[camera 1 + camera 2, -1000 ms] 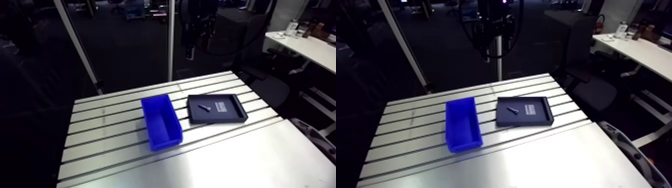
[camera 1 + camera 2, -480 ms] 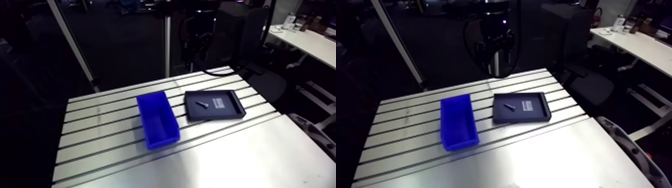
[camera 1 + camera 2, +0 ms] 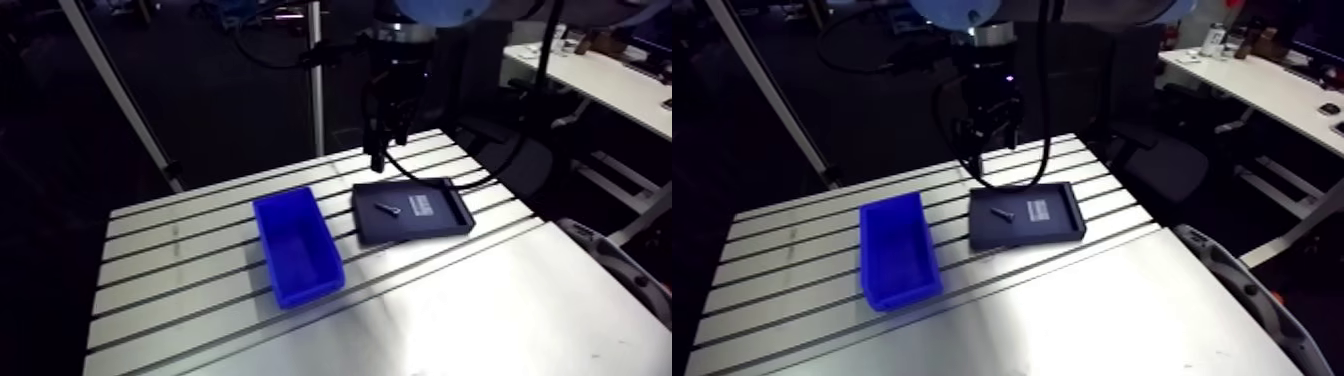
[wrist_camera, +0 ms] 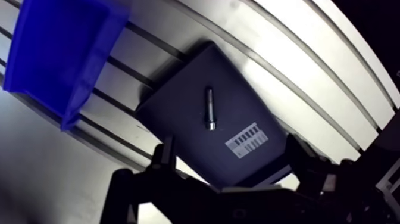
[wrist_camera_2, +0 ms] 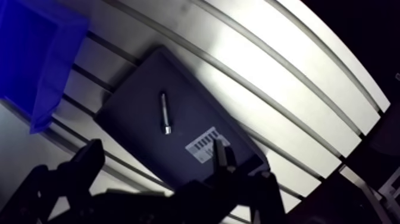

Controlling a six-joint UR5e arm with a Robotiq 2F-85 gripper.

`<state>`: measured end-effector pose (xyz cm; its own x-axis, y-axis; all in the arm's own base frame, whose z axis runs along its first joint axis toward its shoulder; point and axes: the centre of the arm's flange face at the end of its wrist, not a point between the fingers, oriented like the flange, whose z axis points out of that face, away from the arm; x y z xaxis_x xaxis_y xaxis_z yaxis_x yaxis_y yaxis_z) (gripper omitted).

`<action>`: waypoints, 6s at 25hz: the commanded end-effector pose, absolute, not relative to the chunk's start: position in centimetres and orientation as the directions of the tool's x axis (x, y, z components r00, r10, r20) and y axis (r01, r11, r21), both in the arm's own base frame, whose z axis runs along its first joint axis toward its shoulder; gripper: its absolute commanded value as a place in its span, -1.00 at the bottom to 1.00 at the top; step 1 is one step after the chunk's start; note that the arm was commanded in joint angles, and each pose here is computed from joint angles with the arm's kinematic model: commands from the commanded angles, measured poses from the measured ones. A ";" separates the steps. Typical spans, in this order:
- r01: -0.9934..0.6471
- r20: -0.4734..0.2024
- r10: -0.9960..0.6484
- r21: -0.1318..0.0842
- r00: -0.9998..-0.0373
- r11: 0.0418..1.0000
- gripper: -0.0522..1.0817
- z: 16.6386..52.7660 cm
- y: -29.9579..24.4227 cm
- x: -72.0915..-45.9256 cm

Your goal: Pick up the M10 bolt from the tray and put it into the blue bin.

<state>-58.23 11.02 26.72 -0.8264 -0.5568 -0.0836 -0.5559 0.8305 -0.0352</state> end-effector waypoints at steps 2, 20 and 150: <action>-0.567 -0.094 -0.569 -0.053 -0.817 0.822 -0.63 24.3 11.5 -57.4; -0.559 -0.114 -0.564 -0.081 -0.818 0.825 -0.17 19.2 11.1 -56.7; -0.930 -0.058 -0.931 -0.058 -0.359 0.363 0.98 33.9 9.3 -53.5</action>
<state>-54.66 10.26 27.65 -0.5361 -0.8387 -0.0952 -0.8272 0.5445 -0.1389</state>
